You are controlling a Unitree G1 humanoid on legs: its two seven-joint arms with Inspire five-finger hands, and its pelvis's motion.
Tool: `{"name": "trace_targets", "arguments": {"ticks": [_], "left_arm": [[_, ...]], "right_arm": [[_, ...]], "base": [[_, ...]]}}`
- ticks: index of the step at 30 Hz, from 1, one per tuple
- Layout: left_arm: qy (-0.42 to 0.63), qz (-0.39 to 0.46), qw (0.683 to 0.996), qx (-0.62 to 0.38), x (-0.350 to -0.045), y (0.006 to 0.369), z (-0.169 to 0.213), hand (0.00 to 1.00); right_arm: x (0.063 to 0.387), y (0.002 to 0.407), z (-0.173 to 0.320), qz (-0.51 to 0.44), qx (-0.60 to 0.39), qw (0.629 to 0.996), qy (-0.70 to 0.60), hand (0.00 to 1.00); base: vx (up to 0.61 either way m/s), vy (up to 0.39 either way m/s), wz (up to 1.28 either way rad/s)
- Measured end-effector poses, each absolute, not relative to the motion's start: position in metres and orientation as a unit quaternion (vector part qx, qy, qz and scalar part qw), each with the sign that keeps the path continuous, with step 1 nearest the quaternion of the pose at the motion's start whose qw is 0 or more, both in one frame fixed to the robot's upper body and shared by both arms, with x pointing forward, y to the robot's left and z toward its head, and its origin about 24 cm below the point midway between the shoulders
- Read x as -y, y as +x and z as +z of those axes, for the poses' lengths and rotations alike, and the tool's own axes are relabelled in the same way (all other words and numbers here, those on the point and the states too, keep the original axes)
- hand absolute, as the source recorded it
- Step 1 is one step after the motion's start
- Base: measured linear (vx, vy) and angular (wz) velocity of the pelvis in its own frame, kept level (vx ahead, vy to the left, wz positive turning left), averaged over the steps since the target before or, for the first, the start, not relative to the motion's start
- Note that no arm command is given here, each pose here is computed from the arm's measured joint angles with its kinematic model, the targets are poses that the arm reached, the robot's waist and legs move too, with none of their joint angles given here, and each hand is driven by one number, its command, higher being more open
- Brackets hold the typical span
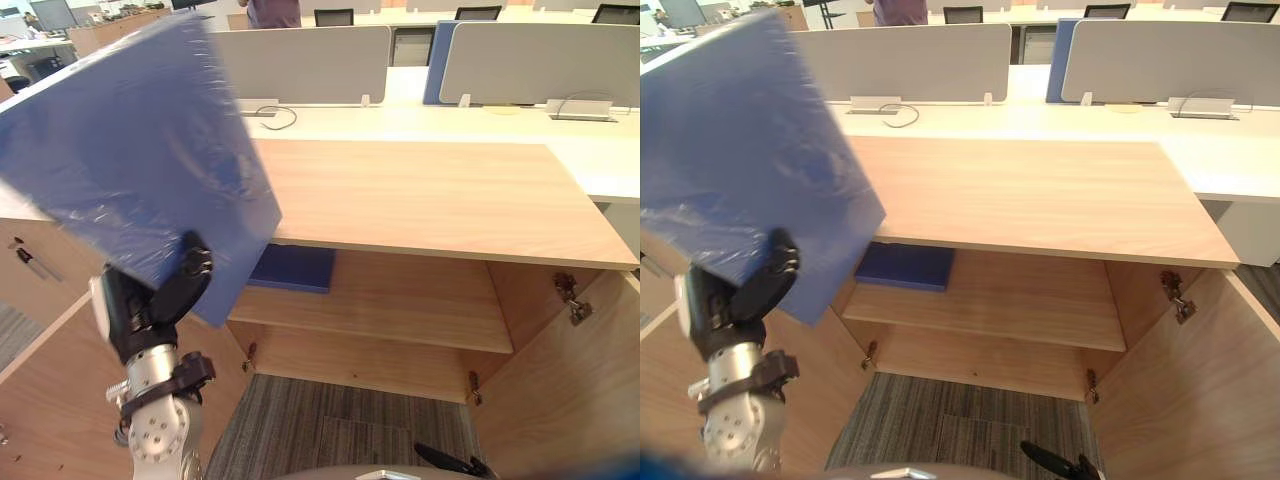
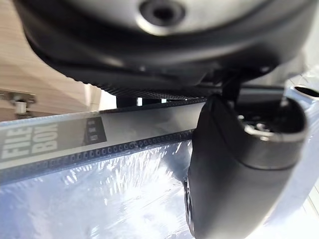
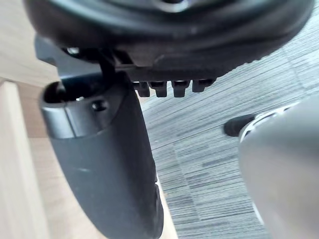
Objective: Walk over to the cabinet, pick up the folder, carry it to the office cabinet, place the folder inside the office cabinet, then close the office cabinet door
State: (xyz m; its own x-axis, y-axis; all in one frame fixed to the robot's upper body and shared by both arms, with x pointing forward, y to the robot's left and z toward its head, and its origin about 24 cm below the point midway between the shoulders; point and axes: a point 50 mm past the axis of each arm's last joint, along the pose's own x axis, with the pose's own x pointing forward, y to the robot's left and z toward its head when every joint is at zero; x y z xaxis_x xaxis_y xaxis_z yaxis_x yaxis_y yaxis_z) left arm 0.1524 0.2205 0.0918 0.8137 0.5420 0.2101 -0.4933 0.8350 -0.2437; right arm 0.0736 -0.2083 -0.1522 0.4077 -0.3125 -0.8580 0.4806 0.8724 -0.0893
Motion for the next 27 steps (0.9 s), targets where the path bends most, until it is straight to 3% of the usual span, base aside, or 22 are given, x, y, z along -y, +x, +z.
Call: {"name": "trace_targets", "arguments": {"ticks": [3,5,8,13,27], "left_arm": [[-0.138,0.267,0.946,0.121,-0.219,0.148,0.085,0.00],[-0.175,0.227,0.950,0.124,-0.213,0.148,0.087,0.00],[-0.194,0.180,0.954,0.139,-0.203,0.150,0.095,0.00],[-0.205,0.127,0.955,0.173,-0.200,0.152,0.109,0.00],[-0.149,0.037,0.968,0.196,-0.200,0.169,0.121,0.00]], "right_arm": [[0.194,0.097,-0.122,-0.216,-0.396,0.887,0.102,1.00],[0.187,0.128,-0.077,-0.202,-0.276,0.930,0.138,1.00],[0.192,0.153,-0.032,-0.198,-0.160,0.955,0.154,1.00],[0.213,0.183,0.051,-0.200,0.054,0.963,0.170,1.00],[0.226,0.207,0.059,-0.121,0.021,0.985,0.122,1.00]], "base": [[-0.03,0.001,-0.21],[-0.03,0.012,-0.19],[-0.01,0.017,-0.15],[0.00,0.006,-0.02],[-0.04,0.013,-0.04]]}}
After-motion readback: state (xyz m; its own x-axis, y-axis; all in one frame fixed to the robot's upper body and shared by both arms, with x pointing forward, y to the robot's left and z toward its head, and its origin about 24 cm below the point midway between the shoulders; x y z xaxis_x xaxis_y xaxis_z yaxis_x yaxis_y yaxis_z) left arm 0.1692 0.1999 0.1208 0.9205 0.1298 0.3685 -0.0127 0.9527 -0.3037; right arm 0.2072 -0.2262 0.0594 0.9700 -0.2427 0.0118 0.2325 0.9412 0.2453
